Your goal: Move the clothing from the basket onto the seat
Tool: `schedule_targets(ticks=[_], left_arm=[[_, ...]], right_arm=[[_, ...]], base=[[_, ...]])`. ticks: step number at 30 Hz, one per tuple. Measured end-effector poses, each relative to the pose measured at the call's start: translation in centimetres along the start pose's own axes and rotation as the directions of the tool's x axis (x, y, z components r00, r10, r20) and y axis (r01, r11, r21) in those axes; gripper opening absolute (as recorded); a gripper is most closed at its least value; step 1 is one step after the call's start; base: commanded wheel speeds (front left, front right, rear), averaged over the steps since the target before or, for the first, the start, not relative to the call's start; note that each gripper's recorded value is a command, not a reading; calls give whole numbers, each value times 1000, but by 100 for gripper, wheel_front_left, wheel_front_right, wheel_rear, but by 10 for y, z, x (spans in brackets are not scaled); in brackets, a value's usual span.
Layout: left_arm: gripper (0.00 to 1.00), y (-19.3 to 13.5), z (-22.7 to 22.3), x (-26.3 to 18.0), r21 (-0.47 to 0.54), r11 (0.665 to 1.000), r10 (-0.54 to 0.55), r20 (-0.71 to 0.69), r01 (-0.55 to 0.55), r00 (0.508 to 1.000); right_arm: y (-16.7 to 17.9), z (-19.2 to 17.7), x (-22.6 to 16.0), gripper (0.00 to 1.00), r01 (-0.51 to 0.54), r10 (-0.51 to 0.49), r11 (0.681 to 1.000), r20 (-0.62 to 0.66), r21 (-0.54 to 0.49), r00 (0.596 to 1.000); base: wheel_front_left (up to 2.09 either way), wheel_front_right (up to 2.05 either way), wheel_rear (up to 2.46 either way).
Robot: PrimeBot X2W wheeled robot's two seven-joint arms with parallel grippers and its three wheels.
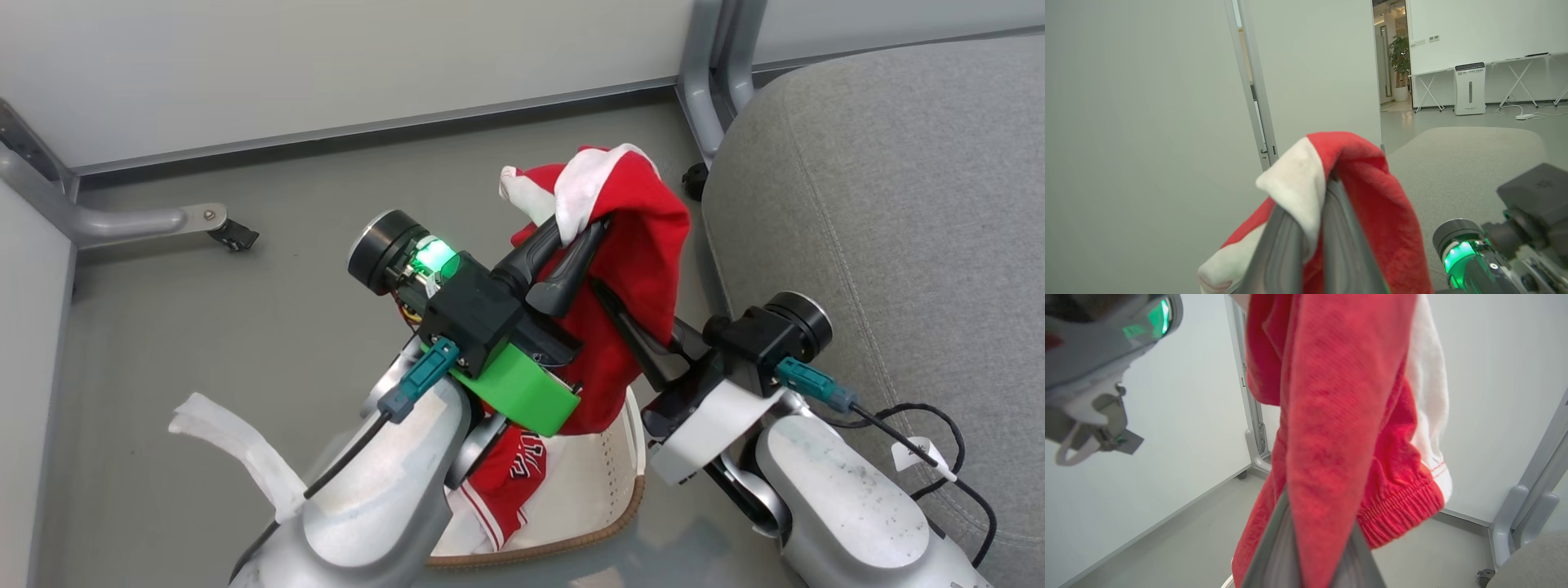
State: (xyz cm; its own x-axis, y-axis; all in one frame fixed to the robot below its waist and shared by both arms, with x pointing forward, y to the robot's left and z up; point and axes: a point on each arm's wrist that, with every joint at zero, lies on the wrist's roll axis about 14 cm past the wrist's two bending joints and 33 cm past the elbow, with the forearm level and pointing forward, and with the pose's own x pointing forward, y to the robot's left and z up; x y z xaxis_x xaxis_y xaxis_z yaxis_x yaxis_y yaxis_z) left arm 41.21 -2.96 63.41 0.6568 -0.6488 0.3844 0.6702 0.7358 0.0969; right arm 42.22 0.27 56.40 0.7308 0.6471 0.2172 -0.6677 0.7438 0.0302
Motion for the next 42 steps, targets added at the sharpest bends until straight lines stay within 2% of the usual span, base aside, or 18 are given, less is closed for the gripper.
schedule_targets(ticks=[17, 18, 19, 20, 32, 42], left_arm=[[0, -5, -10, -4, -16, 1000, -4, -29, 4, 1000], [18, -4, -10, -4, -18, 1000, -3, -30, 3, 1000], [75, -4, -11, -4, -20, 1000, -2, -31, 1, 1000], [100, -4, -11, -4, -21, 1000, -1, -31, 0, 1000], [100, 0, -17, -4, -22, 1000, 7, -42, -8, 999], [100, -3, -28, 1, -21, 1000, -6, -58, 5, 998]], right_arm=[[-2, 2, -5, 0, 29, -30, 999, 12, 32, 999], [-2, 2, -6, 0, 31, -31, 999, 11, 33, 999], [-3, 2, -6, 0, 35, -36, 999, 13, 36, 999], [-4, 3, -6, 0, 39, -40, 999, 16, 37, 999], [-14, 2, -7, 0, 76, -77, 996, 25, 57, 997], [-45, 10, -21, 0, 180, -182, 983, 50, 45, 982]], base=[[0, 0, 0], [0, 0, 0], [0, 0, 0], [0, 0, 0], [0, 0, 0], [0, 0, 0]])
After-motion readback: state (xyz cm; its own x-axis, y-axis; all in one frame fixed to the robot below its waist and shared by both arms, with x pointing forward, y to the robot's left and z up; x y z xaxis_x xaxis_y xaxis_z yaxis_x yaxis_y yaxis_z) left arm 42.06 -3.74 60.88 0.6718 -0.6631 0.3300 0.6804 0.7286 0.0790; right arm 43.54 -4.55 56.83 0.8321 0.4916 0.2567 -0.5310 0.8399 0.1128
